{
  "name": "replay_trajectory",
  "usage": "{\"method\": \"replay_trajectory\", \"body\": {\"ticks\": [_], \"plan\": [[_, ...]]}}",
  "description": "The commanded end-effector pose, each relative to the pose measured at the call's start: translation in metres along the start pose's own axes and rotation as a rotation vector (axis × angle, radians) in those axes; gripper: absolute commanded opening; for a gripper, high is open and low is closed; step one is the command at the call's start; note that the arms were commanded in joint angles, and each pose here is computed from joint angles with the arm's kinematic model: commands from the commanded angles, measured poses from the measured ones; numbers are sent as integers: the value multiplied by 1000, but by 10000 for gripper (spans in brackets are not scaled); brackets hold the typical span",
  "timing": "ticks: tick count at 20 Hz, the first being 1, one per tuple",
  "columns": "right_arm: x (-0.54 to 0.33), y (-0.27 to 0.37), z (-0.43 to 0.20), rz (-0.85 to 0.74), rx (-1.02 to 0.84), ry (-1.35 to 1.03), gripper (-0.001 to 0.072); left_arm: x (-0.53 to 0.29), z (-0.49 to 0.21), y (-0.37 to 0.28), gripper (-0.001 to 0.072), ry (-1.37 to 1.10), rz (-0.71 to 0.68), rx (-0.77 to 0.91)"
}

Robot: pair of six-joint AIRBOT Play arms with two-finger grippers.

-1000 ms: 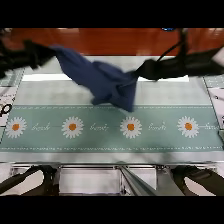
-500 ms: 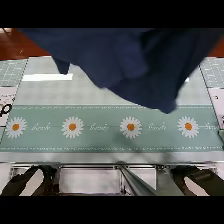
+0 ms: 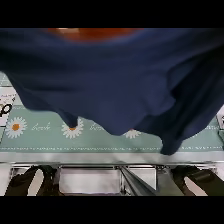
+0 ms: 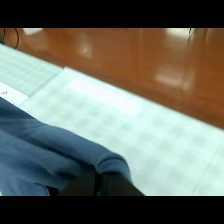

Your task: Fold the shirts.

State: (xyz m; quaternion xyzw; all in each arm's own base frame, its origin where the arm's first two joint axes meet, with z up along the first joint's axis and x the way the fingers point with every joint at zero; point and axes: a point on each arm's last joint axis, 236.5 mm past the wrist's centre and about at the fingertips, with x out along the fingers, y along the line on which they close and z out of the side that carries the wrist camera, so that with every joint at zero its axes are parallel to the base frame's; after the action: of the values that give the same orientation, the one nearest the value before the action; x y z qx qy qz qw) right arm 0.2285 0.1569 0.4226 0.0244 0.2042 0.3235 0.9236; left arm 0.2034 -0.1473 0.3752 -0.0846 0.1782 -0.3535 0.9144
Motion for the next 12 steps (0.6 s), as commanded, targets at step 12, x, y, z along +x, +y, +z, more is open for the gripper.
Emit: {"method": "replay_trajectory", "body": {"ticks": [12], "plan": [[374,-101,-193,335,636,506,27,143,-316,266,20,378,353,-832]]}}
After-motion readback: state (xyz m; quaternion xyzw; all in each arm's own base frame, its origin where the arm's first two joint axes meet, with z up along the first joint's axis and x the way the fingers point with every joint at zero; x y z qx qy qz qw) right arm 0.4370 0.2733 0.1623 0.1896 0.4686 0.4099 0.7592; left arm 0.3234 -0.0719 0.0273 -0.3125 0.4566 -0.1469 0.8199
